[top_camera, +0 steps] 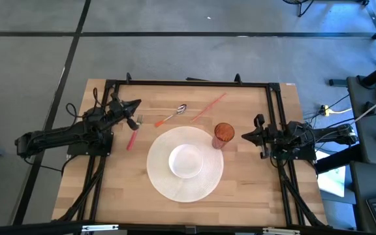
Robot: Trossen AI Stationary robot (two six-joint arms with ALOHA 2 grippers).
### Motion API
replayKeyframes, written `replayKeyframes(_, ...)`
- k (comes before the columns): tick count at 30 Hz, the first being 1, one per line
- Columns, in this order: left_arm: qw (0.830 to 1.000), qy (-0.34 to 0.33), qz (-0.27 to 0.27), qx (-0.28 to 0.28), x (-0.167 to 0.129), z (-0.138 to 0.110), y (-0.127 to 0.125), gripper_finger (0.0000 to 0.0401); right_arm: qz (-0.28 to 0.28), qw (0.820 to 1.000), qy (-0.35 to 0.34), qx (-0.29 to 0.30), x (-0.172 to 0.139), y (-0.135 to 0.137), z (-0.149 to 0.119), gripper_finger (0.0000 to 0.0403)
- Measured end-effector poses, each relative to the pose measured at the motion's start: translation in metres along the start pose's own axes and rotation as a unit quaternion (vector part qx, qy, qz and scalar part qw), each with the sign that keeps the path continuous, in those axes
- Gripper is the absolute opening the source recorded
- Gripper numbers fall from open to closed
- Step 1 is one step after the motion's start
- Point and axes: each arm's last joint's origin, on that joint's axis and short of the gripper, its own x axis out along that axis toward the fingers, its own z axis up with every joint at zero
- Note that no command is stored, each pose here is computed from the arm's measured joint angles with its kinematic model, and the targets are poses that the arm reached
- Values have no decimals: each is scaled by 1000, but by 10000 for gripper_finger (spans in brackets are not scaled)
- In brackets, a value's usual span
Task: Pick & Place Utensil
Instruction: Put the pink straw into the brown cup on the mat
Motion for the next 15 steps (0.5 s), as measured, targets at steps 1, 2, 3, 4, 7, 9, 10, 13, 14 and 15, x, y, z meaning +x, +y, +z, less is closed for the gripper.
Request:
replayKeyframes(1,1000,0,0,0,0,0,0,7,-4,1000,2,0,0,0,0,12)
replayKeyframes(2,1000,0,0,0,0,0,0,7,-13,1000,0,0,0,-1,0,12)
replayKeyframes(3,1000,0,0,0,0,0,0,7,-26,1000,-8,-2,0,-1,1,12)
replayKeyframes(4,1000,0,0,0,0,0,0,7,-43,999,-24,-4,0,-2,4,12)
replayKeyframes(7,1000,0,0,-1,0,0,0,4,-79,995,-46,-29,-1,-4,20,11)
replayKeyframes(9,1000,0,0,-2,0,0,0,2,-113,993,-40,-21,-2,-6,33,7)
replayKeyframes(10,1000,0,0,-4,0,0,0,1,-131,991,-25,-18,-1,-8,40,5)
replayKeyframes(13,1000,-3,1,-10,0,1,0,2,-164,985,50,-7,4,-11,60,4)
replayKeyframes(14,1000,-8,1,-12,0,2,0,3,-175,982,75,-4,7,-12,68,4)
replayKeyframes(15,1000,-13,1,-13,0,3,0,4,-187,977,98,-6,12,-14,77,4)
